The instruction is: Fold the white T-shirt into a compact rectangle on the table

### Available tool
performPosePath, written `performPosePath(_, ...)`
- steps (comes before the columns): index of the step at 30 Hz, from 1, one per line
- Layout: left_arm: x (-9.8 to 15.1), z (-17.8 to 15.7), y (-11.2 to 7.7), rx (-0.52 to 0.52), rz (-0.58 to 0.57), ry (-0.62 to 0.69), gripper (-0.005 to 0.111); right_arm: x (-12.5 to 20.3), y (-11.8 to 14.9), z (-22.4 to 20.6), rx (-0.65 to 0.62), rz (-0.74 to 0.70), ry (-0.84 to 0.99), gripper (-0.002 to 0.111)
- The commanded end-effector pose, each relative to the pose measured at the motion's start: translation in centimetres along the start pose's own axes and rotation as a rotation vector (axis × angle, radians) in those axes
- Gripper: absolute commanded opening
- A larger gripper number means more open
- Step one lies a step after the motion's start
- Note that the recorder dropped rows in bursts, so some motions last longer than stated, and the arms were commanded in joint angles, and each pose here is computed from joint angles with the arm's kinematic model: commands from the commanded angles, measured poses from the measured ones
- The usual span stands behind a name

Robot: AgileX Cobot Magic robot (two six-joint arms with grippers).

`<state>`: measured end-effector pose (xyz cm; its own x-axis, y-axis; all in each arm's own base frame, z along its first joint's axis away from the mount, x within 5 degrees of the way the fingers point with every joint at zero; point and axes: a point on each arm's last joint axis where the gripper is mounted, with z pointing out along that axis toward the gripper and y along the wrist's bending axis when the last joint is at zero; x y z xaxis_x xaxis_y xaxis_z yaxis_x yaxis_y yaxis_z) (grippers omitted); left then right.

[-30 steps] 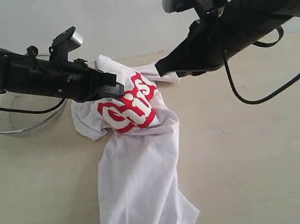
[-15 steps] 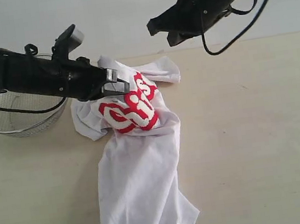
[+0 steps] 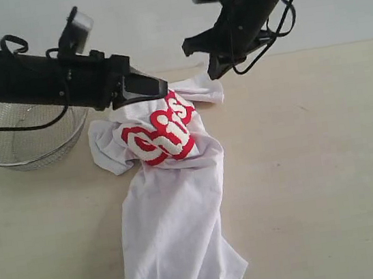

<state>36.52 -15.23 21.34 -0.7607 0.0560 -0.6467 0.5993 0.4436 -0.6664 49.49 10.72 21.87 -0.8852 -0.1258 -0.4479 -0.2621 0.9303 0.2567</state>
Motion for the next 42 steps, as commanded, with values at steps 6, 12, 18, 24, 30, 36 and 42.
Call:
performPosePath(6,-3.0,-4.2,-2.3,-0.16,0.107,-0.141,0.004,-2.9,-1.0,4.0,-0.052,-0.005,-0.137,0.0)
performPosePath(12,-2.7,-4.2,-2.2,-0.177,0.14,-0.105,0.004,-2.7,-2.1,7.7,-0.054,0.015,-0.133,0.0)
performPosePath(18,-2.3,-4.2,-2.1,-0.189,0.175,-0.055,0.004,-2.1,-3.4,10.4,-0.012,0.016,-0.15,0.0)
performPosePath(24,-1.6,-4.1,-1.7,-0.194,0.156,-0.041,0.004,-1.2,-4.6,12.0,0.013,-0.008,-0.115,0.0)
performPosePath(30,-0.7,-4.0,-1.2,-0.221,0.132,-0.029,0.004,-0.3,-4.6,12.2,0.03,0.002,-0.013,0.0)
performPosePath(36,-0.7,-4.0,-1.2,-0.223,0.136,-0.03,0.004,-0.9,-4.3,9.7,0.206,-0.088,0.024,0.0)
performPosePath(42,-0.7,-4.0,-1.2,-0.223,0.136,-0.03,0.004,-0.5,-4.9,9.4,0.348,-0.112,0.086,0.0)
